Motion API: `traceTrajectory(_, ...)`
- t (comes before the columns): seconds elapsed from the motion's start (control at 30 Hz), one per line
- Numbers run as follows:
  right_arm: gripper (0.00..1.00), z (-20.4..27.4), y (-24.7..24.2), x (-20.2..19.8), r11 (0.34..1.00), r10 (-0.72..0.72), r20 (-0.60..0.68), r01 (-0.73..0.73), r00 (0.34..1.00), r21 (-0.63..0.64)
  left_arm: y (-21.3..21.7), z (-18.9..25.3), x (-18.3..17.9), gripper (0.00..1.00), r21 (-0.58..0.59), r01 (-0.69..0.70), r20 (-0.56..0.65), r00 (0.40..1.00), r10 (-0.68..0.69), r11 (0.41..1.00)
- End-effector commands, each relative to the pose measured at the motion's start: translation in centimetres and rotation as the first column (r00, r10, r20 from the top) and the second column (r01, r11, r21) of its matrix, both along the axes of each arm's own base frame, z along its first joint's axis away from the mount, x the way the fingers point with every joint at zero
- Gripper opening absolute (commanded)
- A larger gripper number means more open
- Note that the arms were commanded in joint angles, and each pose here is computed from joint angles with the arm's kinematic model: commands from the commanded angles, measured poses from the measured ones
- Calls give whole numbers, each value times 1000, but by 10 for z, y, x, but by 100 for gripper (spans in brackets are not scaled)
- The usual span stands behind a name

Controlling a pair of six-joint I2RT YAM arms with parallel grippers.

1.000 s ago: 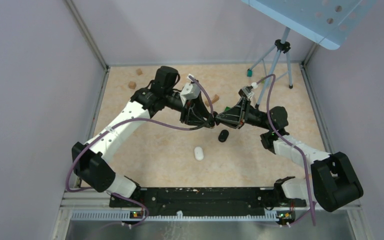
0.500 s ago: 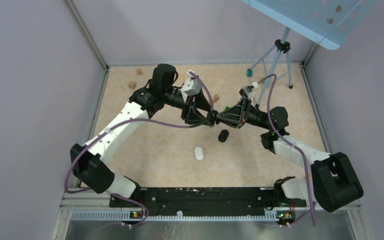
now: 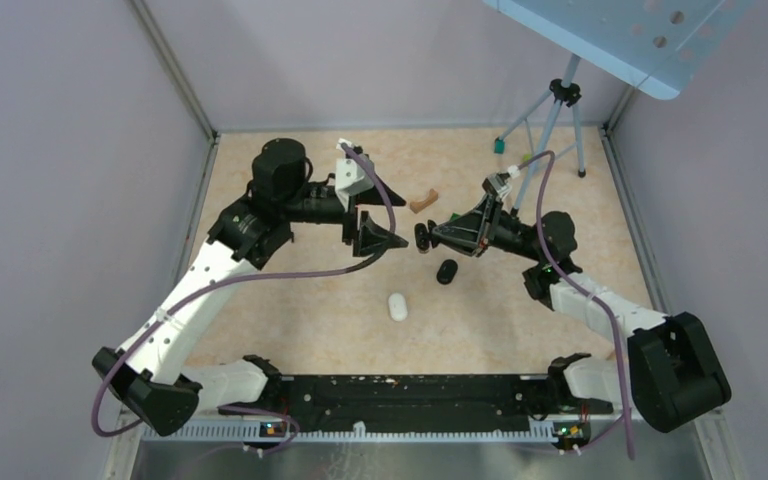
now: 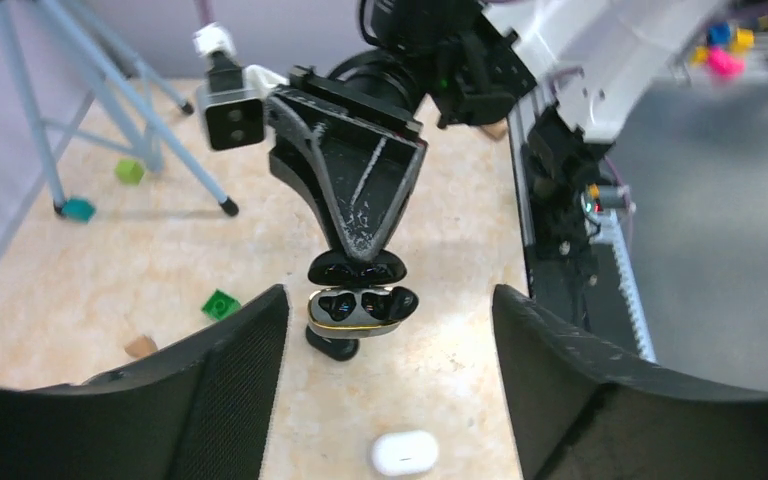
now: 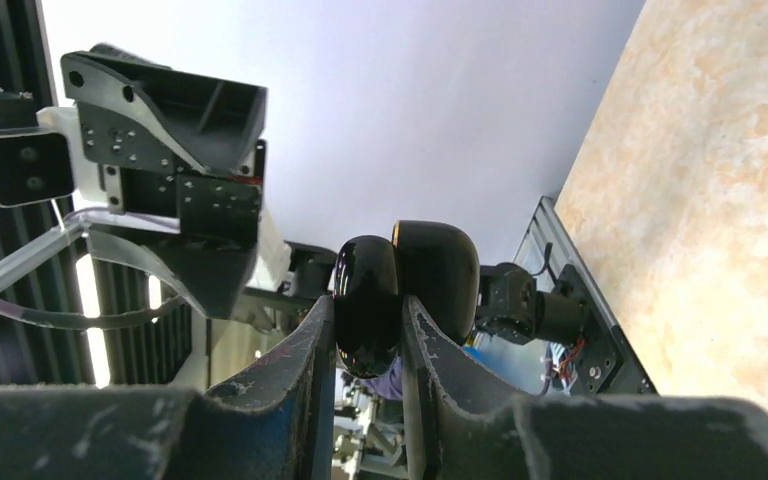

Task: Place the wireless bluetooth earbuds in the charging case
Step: Insert the right earbud into the right side groove of the charging case, then adjust the right earbud in the right side groove of the charging case.

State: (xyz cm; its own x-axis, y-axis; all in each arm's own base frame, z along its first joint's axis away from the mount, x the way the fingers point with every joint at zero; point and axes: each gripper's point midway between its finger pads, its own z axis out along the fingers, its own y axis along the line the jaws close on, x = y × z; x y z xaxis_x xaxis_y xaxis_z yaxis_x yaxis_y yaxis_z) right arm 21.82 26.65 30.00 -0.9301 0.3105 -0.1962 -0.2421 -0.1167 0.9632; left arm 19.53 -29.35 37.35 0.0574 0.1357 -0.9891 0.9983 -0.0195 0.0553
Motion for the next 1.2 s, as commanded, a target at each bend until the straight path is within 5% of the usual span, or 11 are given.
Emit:
traceTrajectory(0.0,0,-1,-2,7,997,-79,21,80,997,-14,7,10,27,72,-23,-263,-143,956,258,964)
traceTrajectory(0.07,0,-7,-3,11,995,-103,-2,103,995,-11,10,5,44,65,-21,-389,-238,897,373,921)
traceTrajectory(0.2,0,-21,-6,21,986,-165,-62,165,984,-5,24,-23,74,79,57,-600,-382,725,573,798)
traceTrajectory(0.27,0,-30,-6,27,982,-188,-80,187,979,-17,35,-46,83,73,113,-678,-430,626,651,726)
traceTrajectory(0.47,0,-51,-11,46,955,-295,-138,291,945,-50,44,-68,88,69,179,-776,-615,392,684,605)
traceTrajectory(0.63,0,-53,-4,53,954,-298,-131,292,946,-64,34,-82,81,76,254,-781,-596,338,728,570)
traceTrajectory(0.77,0,-57,-1,56,954,-298,-133,290,945,-76,16,-77,73,69,252,-747,-627,358,692,616)
traceTrajectory(0.93,0,-58,1,58,953,-299,-133,290,945,-85,-4,-86,69,47,380,-684,-637,294,712,623)
traceTrajectory(1.17,0,-62,1,57,953,-299,-135,288,945,-94,-21,-106,61,38,451,-609,-667,256,700,653)
